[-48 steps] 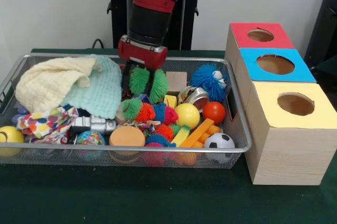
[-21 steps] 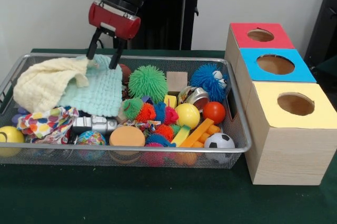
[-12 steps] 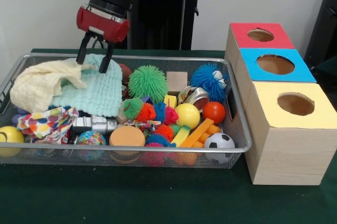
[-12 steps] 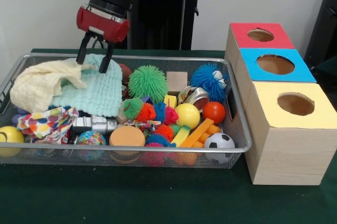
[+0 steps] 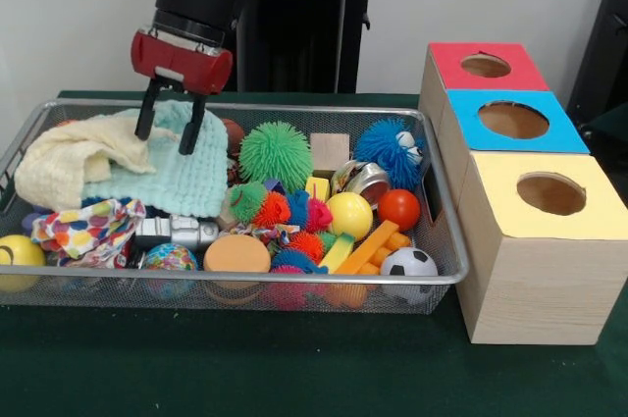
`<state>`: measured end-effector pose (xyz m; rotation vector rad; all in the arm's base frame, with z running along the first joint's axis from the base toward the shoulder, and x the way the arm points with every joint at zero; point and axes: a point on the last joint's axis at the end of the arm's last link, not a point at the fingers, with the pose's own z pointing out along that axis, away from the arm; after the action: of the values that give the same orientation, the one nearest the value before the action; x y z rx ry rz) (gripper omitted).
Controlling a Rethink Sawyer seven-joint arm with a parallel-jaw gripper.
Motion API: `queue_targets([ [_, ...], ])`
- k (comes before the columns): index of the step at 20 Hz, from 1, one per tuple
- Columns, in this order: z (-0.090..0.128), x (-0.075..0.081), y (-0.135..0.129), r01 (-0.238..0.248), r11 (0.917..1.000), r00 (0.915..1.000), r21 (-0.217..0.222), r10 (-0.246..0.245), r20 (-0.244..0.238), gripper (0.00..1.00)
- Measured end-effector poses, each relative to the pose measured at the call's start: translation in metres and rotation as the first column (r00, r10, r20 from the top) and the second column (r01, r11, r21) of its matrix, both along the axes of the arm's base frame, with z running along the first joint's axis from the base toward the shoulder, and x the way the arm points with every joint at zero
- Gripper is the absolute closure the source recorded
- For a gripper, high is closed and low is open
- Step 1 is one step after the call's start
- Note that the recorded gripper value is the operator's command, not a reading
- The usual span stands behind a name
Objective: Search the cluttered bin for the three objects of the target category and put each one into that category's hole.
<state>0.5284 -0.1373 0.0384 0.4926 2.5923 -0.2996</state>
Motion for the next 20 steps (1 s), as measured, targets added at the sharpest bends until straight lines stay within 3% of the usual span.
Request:
queue_targets([
  [9,-0.016,0.02,-0.008,-0.033,0.9992,0.9994,-0.022,0.033,0.007,0.0],
  [13,-0.023,0.021,-0.006,-0.065,0.996,0.9978,-0.062,0.064,-0.014,0.0],
  [18,-0.023,0.015,0.005,-0.131,0.9817,0.99,-0.138,0.122,-0.07,0.0],
  [19,-0.021,0.012,0.011,-0.162,0.9713,0.9836,-0.174,0.145,-0.107,0.0],
  [20,-0.02,0.011,0.013,-0.171,0.9677,0.9813,-0.185,0.151,-0.12,0.0],
])
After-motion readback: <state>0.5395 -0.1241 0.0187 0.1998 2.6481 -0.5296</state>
